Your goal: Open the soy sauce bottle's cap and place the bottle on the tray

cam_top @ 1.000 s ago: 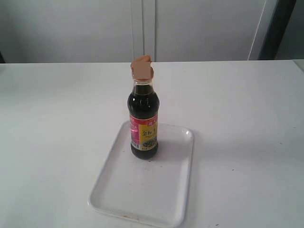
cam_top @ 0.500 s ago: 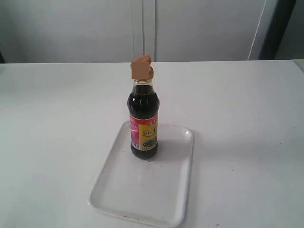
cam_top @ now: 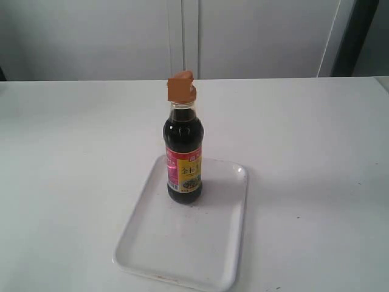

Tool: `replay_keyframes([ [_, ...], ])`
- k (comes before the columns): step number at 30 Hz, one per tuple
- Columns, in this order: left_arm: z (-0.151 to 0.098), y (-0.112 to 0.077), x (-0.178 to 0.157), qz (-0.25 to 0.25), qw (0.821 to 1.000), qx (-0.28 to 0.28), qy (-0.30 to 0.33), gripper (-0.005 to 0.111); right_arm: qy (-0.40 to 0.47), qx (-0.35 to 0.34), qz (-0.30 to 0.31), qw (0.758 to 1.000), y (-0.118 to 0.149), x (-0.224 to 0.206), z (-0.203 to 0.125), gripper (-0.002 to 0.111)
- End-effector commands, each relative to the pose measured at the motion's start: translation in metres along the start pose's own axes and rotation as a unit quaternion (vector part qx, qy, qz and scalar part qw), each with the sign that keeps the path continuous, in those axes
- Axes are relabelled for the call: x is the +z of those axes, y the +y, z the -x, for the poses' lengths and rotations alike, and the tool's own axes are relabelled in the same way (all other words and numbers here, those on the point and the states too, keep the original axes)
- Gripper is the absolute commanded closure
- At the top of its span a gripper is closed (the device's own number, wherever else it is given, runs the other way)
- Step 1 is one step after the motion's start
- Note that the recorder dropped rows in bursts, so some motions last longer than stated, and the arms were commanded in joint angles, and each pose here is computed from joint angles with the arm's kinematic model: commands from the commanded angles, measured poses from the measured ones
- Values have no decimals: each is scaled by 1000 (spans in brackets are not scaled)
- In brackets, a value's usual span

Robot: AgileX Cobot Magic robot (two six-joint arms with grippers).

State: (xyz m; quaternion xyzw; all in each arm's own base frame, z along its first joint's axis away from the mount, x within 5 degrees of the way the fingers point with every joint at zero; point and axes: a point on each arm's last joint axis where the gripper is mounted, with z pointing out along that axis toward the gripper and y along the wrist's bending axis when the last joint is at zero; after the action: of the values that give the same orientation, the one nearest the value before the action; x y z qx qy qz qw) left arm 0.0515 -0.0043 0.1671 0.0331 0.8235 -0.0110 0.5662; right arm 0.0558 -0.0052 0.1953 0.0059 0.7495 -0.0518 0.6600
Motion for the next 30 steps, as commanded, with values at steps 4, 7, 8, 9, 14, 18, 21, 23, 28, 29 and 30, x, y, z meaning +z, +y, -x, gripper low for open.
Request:
replay_keyframes([
  [4, -1, 0, 0, 0, 1000, -4, -2, 107, 53, -15, -5, 998, -1, -1, -11, 108],
  [7, -1, 0, 0, 0, 1000, -4, -2, 107, 69, -11, -4, 998, -1, -1, -14, 108],
  [8, -1, 0, 0, 0, 1000, -4, -2, 107, 72, -11, -4, 997, -1, -1, -14, 108],
  [9, -1, 0, 0, 0, 1000, -4, -2, 107, 72, -10, -4, 997, -1, -1, -14, 108],
  [14, -1, 0, 0, 0, 1000, -4, -2, 107, 71, -10, -4, 997, -1, -1, -14, 108],
  [18, -1, 0, 0, 0, 1000, -4, -2, 107, 70, -12, 6, 997, 0, -1, -14, 108],
  [21, -1, 0, 0, 0, 1000, -4, -2, 107, 69, -16, 26, 997, 3, -1, -14, 108],
  [23, -1, 0, 0, 0, 1000, -4, -2, 107, 67, -19, 46, 997, 5, -1, -14, 108],
  [28, -1, 0, 0, 0, 1000, -4, -2, 107, 66, -20, 53, 996, 6, -1, -14, 108],
  [29, -1, 0, 0, 0, 1000, -4, -2, 107, 66, -20, 53, 996, 6, -1, -14, 108],
  [30, -1, 0, 0, 0, 1000, -4, -2, 107, 66, -20, 53, 996, 6, -1, -14, 108],
])
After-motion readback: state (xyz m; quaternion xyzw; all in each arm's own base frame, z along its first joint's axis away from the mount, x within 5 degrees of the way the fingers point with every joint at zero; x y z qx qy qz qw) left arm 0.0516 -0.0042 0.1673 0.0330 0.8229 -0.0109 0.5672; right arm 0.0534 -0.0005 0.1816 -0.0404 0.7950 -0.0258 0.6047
